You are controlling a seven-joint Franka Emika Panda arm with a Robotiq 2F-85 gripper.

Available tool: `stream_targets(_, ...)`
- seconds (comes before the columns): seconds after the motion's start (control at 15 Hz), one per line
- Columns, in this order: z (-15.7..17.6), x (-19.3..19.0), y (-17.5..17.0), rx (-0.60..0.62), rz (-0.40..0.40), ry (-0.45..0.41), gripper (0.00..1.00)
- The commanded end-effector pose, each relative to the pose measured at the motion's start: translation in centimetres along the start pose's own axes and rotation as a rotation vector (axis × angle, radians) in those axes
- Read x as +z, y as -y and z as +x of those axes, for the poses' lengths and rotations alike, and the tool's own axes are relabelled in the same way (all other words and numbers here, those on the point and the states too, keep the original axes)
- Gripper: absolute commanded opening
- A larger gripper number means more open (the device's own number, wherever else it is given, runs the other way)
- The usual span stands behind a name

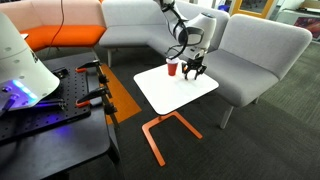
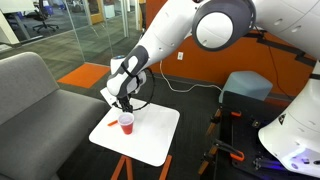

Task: Put the pen in the cup

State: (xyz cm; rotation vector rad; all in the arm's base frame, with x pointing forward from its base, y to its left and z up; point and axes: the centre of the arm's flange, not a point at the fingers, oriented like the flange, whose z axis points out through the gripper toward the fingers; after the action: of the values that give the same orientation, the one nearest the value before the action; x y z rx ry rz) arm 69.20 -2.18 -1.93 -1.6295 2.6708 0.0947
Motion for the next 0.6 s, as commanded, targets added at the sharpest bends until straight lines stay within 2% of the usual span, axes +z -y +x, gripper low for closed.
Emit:
stream_targets(0.0, -0.4, 0.1, 0.6, -0.026, -0.003, 0.002, 0.29)
stream_targets(0.2, -0.2, -0.2, 1.0, -0.018, 0.002, -0.009, 0.06)
stream_targets(0.27, -0.2, -0.3, 1.1, -0.017, 0.004, -0.008, 0.02)
stream_targets(0.4, 0.1, -1.4, 1.3, -0.01, 0.028, -0.026, 0.0)
stream_targets(0.53, 0.2, -3.2, 1.8, -0.013, 0.066, -0.059, 0.03)
